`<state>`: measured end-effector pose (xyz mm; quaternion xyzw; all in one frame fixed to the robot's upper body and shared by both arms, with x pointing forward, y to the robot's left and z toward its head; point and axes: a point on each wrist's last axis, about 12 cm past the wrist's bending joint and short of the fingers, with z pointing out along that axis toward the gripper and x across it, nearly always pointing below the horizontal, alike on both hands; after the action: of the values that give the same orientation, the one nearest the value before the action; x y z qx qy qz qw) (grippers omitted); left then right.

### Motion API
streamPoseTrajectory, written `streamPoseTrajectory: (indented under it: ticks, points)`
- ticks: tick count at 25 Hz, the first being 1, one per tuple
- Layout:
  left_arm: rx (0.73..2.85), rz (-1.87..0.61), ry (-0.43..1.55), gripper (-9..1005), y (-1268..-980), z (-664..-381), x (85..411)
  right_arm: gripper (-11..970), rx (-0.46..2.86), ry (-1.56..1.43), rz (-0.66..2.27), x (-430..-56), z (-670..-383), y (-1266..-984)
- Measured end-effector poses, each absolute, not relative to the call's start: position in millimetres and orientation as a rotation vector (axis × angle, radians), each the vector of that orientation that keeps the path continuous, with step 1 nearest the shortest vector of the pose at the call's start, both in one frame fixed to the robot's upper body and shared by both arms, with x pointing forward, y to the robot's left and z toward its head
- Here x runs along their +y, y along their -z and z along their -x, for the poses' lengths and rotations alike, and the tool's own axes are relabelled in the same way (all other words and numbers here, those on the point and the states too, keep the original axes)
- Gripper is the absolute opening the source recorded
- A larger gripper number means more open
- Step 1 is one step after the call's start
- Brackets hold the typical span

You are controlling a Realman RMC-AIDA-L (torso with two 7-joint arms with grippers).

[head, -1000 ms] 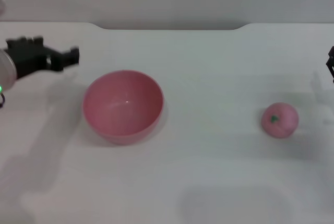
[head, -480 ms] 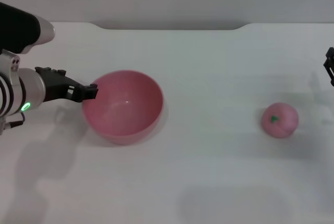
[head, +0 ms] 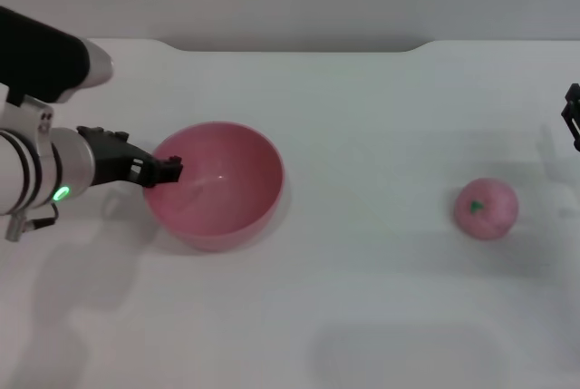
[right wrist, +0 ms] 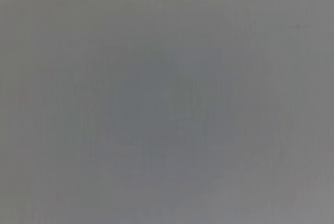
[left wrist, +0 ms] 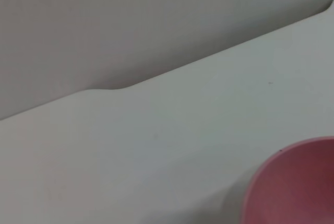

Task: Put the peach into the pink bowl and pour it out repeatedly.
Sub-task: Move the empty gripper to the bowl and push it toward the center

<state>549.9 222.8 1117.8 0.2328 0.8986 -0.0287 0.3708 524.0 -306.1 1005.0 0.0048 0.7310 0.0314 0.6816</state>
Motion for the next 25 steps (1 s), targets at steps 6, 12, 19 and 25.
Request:
streamPoseTrajectory:
  ticks: [6,12,19,25]
  points:
    - [2.306,-0.627,0.085,801,-1113,-550,215,659,1.641,-0.07,-0.012,-306,-524,-1005]
    - [2.313,-0.624,0.088,801,-1110,-555,213,659,1.641,-0.07,-0.011,-306,-523,-1005]
    - [2.311,-0.631,0.087,800,-1110,-558,211,658,1.64,-0.067,-0.01,-307,-523,-1005]
    - [2.316,-0.628,0.089,797,-1109,-559,210,658,1.639,-0.067,-0.009,-307,-524,-1005]
